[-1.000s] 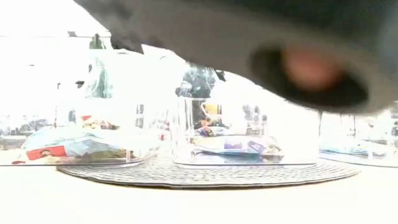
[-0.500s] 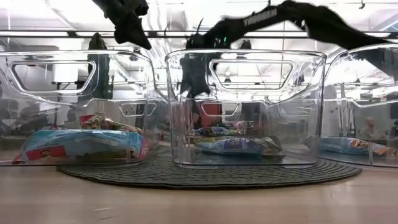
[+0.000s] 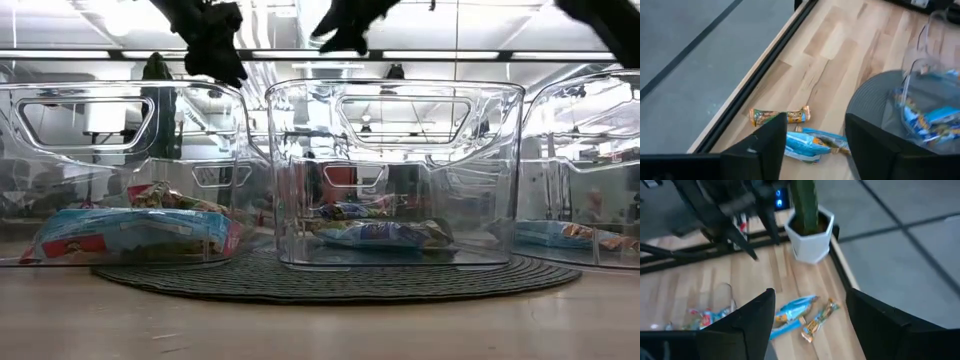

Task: Pick and place Granola Bars by type
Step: Put the yellow granola bar into the right transparent bin

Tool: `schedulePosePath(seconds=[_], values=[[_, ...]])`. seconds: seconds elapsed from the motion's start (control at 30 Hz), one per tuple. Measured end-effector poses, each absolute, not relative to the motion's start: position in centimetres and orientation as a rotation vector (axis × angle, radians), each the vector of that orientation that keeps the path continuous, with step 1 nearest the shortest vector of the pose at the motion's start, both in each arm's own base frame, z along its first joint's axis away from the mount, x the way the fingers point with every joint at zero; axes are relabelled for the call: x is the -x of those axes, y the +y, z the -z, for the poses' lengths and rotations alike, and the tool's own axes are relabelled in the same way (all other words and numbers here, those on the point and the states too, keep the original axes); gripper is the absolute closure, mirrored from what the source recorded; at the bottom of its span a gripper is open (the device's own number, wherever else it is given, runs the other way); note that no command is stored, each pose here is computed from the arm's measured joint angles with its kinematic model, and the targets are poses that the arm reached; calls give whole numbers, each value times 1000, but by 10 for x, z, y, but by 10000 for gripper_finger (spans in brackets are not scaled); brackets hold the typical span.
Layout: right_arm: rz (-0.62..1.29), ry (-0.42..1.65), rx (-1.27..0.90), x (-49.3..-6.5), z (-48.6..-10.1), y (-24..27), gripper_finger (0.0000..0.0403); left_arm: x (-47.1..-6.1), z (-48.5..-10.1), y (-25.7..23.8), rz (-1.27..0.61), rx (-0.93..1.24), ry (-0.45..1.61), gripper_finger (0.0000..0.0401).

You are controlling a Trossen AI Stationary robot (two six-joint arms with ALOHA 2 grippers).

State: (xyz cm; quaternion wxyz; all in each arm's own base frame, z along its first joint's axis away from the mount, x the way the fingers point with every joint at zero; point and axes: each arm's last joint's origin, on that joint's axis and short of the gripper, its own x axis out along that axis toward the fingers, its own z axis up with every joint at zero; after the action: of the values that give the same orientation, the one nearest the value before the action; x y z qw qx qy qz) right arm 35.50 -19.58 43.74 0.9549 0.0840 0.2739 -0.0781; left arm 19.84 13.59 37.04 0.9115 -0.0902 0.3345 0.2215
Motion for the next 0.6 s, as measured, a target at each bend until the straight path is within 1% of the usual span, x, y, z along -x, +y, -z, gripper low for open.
schedulePosePath(seconds=[0.1,0.2,0.43,0.6], values=[[160,513,-150,-334,-461,-183,170,-203,-366,139,-440,148,721,199],[161,494,-140,-315,-478,-172,170,-208,-361,143,-412,89,755,188],[166,428,-109,-275,-509,-149,172,-221,-360,152,-344,-61,806,185],[172,410,-107,-255,-518,-138,172,-232,-363,159,-305,-202,857,185]])
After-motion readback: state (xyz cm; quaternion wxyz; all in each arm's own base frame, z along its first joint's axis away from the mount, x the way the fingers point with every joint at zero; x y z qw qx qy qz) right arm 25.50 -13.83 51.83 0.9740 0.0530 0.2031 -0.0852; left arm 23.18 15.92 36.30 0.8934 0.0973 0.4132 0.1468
